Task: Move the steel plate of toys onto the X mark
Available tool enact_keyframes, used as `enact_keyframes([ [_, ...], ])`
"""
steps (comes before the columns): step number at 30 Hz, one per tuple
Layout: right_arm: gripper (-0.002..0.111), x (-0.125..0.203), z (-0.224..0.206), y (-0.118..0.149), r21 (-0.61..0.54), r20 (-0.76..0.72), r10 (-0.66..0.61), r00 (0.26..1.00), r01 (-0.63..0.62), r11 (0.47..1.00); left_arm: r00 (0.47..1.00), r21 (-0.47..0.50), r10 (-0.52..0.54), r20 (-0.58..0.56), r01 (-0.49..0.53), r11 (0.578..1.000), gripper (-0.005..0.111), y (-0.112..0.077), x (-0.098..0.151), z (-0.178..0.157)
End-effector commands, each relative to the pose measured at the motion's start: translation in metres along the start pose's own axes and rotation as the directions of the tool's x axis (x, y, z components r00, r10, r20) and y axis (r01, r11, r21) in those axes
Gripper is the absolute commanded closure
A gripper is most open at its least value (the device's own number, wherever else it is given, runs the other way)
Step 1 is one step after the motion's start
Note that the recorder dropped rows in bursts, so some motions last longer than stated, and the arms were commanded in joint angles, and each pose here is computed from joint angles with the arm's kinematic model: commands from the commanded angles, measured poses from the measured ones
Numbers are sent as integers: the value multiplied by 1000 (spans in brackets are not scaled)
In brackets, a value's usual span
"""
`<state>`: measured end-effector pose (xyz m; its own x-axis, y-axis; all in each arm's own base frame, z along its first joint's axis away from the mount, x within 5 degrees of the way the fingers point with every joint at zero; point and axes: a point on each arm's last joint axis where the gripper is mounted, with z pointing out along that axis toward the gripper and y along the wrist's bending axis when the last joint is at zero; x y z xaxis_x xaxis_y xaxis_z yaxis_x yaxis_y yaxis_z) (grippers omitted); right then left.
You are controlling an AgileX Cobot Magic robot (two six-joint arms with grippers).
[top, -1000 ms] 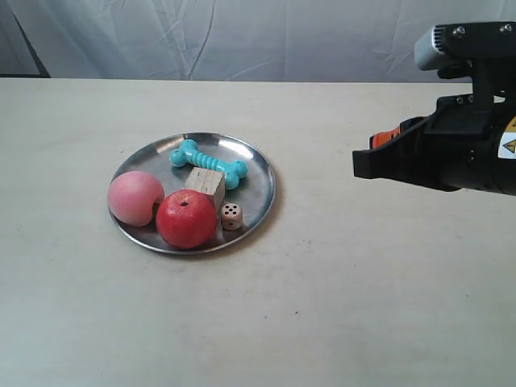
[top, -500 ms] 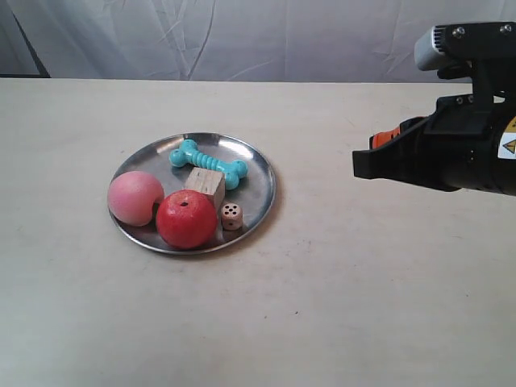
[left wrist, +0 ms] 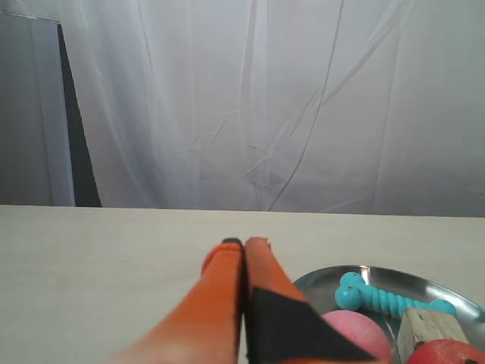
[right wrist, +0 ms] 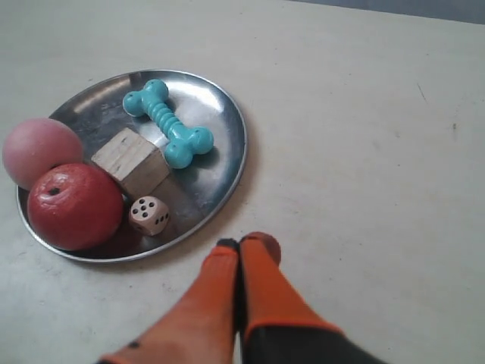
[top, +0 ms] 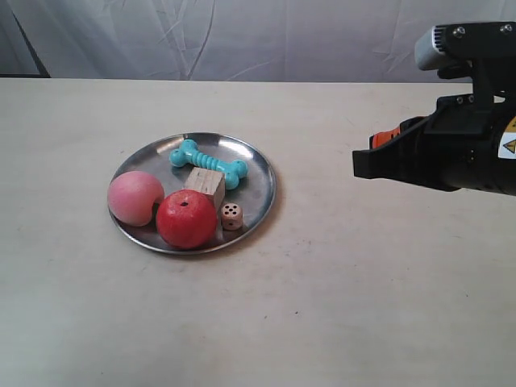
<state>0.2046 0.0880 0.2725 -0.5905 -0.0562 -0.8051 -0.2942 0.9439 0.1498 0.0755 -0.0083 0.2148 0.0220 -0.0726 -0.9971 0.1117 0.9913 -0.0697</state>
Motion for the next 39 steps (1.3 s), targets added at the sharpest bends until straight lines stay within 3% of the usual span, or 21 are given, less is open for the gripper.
enact_keyframes([
  [1, 108, -1, -2, 1, -4, 10, -6, 1000, 6, 1000, 998, -6, -14, -62, 13, 1000, 106, 1, 8, -7],
  [12, 108, -1, -2, 1, -6, 10, -2, 1000, 2, 1000, 984, -9, 5, -180, -7, 1000, 106, 1, 23, -21],
  [39, 108, -4, -12, 1, -9, 52, -19, 998, 20, 1000, 984, -8, 16, -180, -17, 1000, 106, 1, 23, -21],
])
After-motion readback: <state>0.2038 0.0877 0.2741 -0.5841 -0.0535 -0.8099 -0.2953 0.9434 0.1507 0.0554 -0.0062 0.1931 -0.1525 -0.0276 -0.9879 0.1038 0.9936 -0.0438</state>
